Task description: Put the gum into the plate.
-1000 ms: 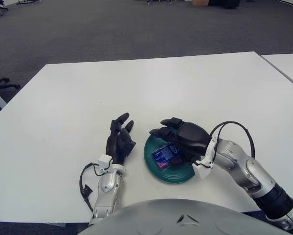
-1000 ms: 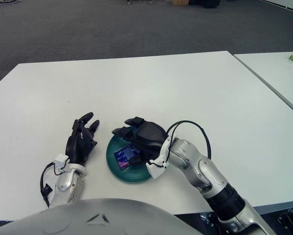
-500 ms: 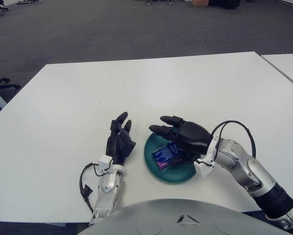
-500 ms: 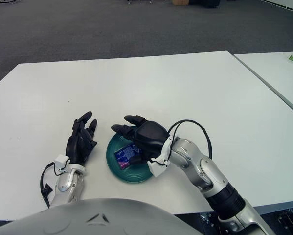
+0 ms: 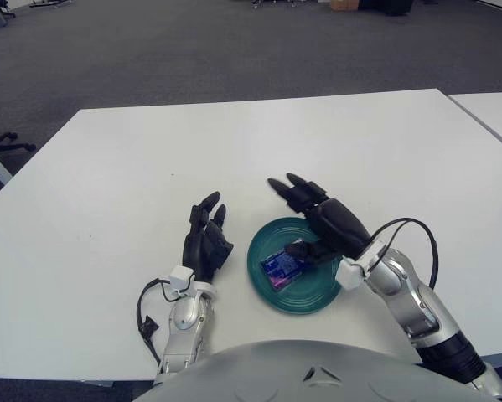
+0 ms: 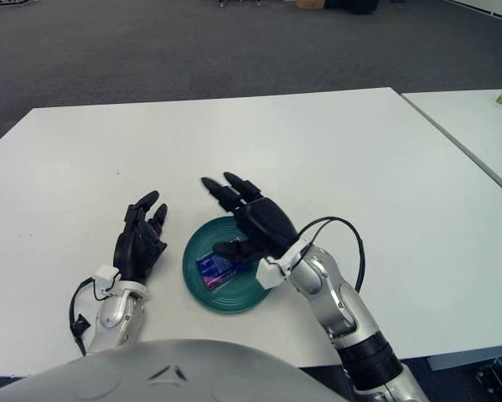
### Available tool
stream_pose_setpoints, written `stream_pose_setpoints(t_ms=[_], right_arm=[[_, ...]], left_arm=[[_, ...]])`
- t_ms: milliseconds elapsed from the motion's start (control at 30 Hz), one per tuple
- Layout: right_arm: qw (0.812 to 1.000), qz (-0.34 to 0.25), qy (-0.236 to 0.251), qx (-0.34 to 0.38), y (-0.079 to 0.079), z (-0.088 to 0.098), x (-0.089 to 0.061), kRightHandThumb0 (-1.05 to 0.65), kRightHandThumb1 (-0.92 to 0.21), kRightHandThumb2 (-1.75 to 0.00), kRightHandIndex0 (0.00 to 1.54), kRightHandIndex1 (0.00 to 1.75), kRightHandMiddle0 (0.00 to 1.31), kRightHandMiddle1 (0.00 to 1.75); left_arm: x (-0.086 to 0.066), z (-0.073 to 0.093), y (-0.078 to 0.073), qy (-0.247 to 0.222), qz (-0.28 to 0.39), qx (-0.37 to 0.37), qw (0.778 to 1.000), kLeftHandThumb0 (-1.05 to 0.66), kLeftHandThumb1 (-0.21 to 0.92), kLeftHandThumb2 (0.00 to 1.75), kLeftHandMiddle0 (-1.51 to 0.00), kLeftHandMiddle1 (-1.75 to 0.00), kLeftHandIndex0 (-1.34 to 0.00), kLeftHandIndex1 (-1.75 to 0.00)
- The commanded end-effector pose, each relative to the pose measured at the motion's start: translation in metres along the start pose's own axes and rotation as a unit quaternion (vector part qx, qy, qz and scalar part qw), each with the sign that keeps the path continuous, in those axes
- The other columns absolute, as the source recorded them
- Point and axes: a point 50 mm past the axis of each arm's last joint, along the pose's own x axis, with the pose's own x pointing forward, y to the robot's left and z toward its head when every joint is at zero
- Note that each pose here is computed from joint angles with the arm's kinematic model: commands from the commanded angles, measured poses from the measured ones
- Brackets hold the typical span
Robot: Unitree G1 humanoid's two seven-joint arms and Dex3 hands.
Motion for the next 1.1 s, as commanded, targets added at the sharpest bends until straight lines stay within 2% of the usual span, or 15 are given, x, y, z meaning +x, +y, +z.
stream_pose_setpoints(t_ms=[0,33,100,133,333,467,700,900,1067], right_arm=[[0.980,-0.108,0.090,0.140,0.004,-0.022,-0.001,-1.05,-0.92,-0.67,0.00,0.00,0.04,0.02],[0.964,-0.143,0.105,0.200,0.004,-0.024,0.001,-1.05,-0.92,-0.67,0.00,0.00,0.05,0.03],[0.939,-0.180,0.121,0.269,0.004,-0.028,0.003,-1.03,-0.92,-0.68,0.00,0.00,0.07,0.05],[0.930,-0.190,0.126,0.288,0.005,-0.030,0.003,-1.02,-0.92,-0.69,0.00,0.00,0.04,0.14],[0.897,-0.218,0.139,0.357,0.006,-0.035,0.000,-0.99,-0.92,-0.77,0.02,0.01,0.00,0.33],[0.899,-0.221,0.138,0.353,0.002,-0.031,-0.010,-0.97,-0.92,-0.82,0.02,0.00,0.00,0.36],[0.917,-0.225,0.161,0.289,-0.004,-0.035,-0.018,-0.98,-0.92,-0.85,0.00,0.00,0.00,0.34],[0.922,-0.238,0.183,0.243,-0.017,-0.050,-0.034,-0.97,-0.92,-0.83,0.01,0.00,0.00,0.35],[0.922,-0.243,0.201,0.226,-0.010,-0.059,-0.052,-0.93,-0.92,-0.77,0.02,0.01,0.00,0.42]], left_arm=[[-0.004,-0.011,-0.006,0.031,0.005,-0.013,0.999,-0.98,0.92,1.06,-0.51,-0.22,-0.02,-1.04],[-0.004,-0.011,-0.005,0.033,0.002,-0.012,0.999,-0.98,0.92,1.06,-0.52,-0.23,-0.02,-1.04],[-0.004,-0.011,-0.005,0.035,-0.002,-0.011,0.999,-0.99,0.92,1.06,-0.52,-0.23,-0.01,-1.03],[-0.004,-0.011,-0.005,0.036,-0.003,-0.011,0.999,-1.00,0.92,1.06,-0.52,-0.24,-0.01,-1.02],[-0.003,-0.012,-0.004,0.042,-0.011,-0.016,0.999,-1.02,0.92,1.05,-0.52,-0.25,0.00,-0.99],[-0.003,-0.013,-0.003,0.045,-0.012,-0.017,0.999,-1.03,0.92,1.05,-0.52,-0.26,0.00,-0.99],[-0.003,-0.014,-0.001,0.043,-0.015,-0.016,0.999,-1.03,0.92,1.05,-0.51,-0.27,-0.02,-0.99],[-0.003,-0.014,0.000,0.041,-0.015,-0.006,0.999,-1.03,0.92,1.05,-0.50,-0.28,-0.04,-1.00],[-0.004,-0.013,0.004,0.043,-0.023,0.010,0.999,-1.02,0.92,1.05,-0.48,-0.28,-0.04,-0.99]])
